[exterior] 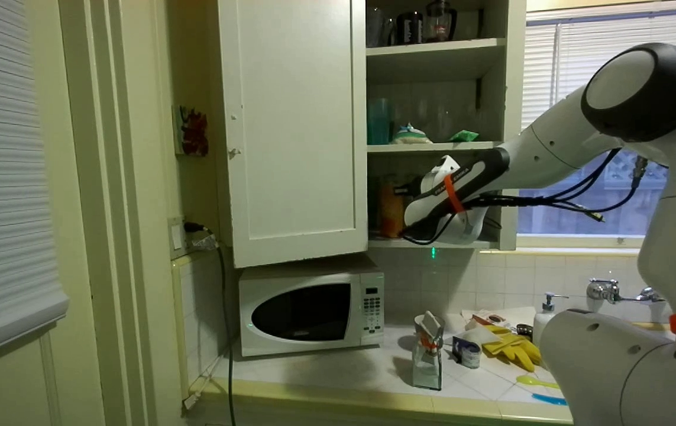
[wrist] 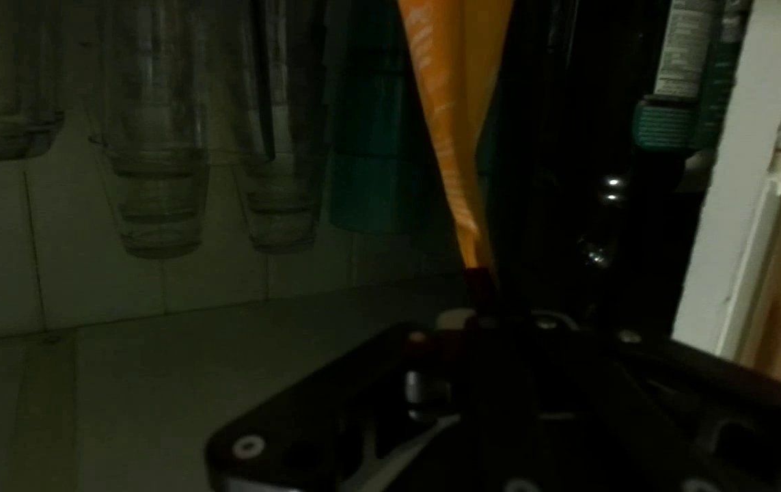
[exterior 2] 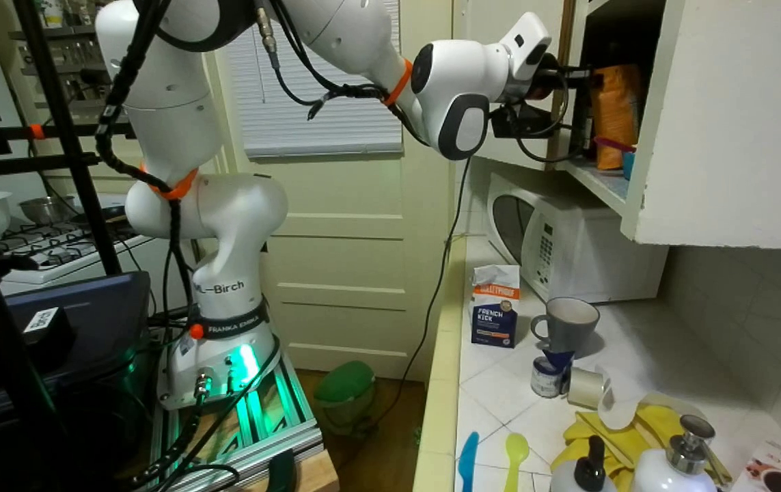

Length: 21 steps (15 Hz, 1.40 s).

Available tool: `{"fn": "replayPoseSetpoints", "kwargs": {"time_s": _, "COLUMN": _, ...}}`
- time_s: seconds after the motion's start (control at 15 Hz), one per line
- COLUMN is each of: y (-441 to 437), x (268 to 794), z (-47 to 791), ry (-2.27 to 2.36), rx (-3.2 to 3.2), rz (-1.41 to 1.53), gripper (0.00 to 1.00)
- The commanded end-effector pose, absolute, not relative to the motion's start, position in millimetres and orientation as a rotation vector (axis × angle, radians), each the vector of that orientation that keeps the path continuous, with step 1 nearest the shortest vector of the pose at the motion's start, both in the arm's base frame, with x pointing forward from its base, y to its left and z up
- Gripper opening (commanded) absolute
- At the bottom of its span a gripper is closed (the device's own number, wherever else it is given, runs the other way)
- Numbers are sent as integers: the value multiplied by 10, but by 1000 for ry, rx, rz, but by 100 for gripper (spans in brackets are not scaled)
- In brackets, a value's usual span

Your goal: Take the orange packet out of the open cabinet and put it on the counter.

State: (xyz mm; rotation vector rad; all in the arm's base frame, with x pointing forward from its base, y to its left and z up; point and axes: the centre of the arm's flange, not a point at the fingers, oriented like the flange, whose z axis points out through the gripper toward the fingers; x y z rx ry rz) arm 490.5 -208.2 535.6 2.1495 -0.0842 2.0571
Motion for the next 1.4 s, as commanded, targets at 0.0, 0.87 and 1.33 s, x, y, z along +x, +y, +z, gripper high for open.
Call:
{"fn": "replayPoseSetpoints", "kwargs": {"time_s": 0.0, "y": -1910, "x": 4585, "z": 5429, "ry": -80, "rx": 2099, "rz": 2087, "gripper": 0}}
{"fn": "replayPoseSetpoints", "kwargs": {"time_s": 0.87, "y": -1691, "x": 3634, "z": 5195, "ry": -152, "rx": 2158, "rz": 1997, "gripper": 0}}
{"fn": "replayPoseSetpoints", "kwargs": {"time_s": 1.33, "y": -1610, "x": 3246, "z": 5162, "ry": -176, "rx": 2171, "rz": 1955, "gripper": 0}}
